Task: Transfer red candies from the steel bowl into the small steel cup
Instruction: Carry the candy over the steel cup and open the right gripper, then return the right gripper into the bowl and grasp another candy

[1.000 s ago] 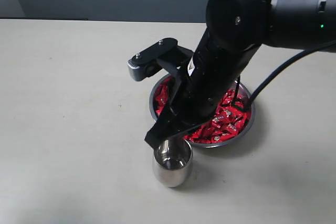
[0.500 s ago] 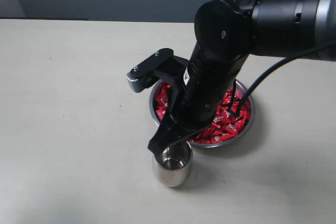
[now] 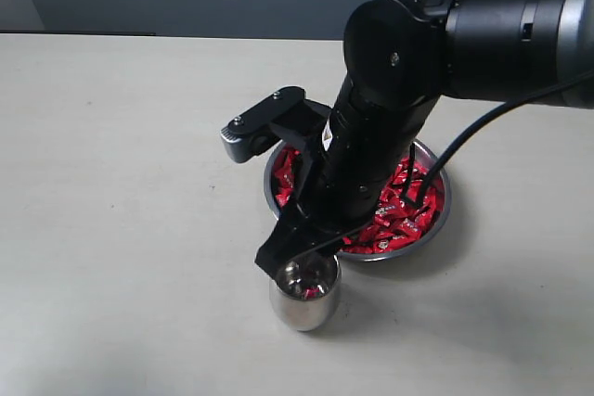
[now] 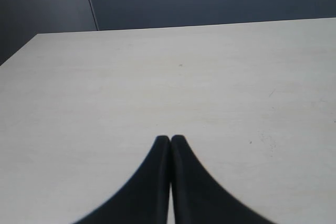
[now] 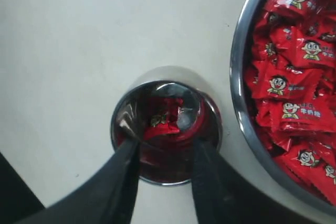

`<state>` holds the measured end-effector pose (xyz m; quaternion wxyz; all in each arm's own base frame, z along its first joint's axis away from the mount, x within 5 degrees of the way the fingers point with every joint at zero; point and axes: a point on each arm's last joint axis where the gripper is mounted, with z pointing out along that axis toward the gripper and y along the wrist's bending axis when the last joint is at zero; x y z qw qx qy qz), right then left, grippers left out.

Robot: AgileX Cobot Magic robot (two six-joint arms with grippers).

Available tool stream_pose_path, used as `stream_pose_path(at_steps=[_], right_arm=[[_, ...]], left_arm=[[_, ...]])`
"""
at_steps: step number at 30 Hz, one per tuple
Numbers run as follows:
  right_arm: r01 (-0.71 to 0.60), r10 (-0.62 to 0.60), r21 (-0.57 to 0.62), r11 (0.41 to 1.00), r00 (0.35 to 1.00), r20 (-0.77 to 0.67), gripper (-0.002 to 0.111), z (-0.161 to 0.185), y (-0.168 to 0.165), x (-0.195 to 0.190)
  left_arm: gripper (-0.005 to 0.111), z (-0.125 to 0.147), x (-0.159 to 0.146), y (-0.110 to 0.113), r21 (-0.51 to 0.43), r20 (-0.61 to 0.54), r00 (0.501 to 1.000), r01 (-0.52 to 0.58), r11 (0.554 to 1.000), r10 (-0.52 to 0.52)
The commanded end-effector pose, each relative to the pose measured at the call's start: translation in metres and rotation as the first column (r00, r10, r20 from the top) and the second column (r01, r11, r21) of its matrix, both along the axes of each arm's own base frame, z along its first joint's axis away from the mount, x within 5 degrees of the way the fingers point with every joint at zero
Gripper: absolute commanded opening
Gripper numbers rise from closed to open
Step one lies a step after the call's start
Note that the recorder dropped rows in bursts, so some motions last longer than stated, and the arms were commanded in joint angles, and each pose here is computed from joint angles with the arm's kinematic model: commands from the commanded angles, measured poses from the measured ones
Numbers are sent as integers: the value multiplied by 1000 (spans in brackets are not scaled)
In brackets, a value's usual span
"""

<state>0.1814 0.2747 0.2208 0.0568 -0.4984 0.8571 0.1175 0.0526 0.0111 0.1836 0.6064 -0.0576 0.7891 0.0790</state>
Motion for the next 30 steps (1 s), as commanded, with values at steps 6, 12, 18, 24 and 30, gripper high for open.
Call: stream_pose_path(at_steps=[6,12,18,24,30], right_arm=[[-10,9,21,1000,1000,23,34,7,1,0],[-17,11,31,999,986,167,34,29,-3,9],[74,-47,-54,996,919,391,34,49,-16,29],[197,-133,-82,977,864,486,34,52,-30,46],[289,-229,-48,956,840,491,34,50,-49,70]], left_arm=[[0,-1,0,0,2,8,1000,6,1000,-6],[0,-1,0,0,2,8,1000,6,1000,-6],[0,-1,0,0,2,8,1000,6,1000,-6],[0,-1,0,0,2,8,1000,6,1000,-6],[0,-1,0,0,2,8,1000,6,1000,-6]])
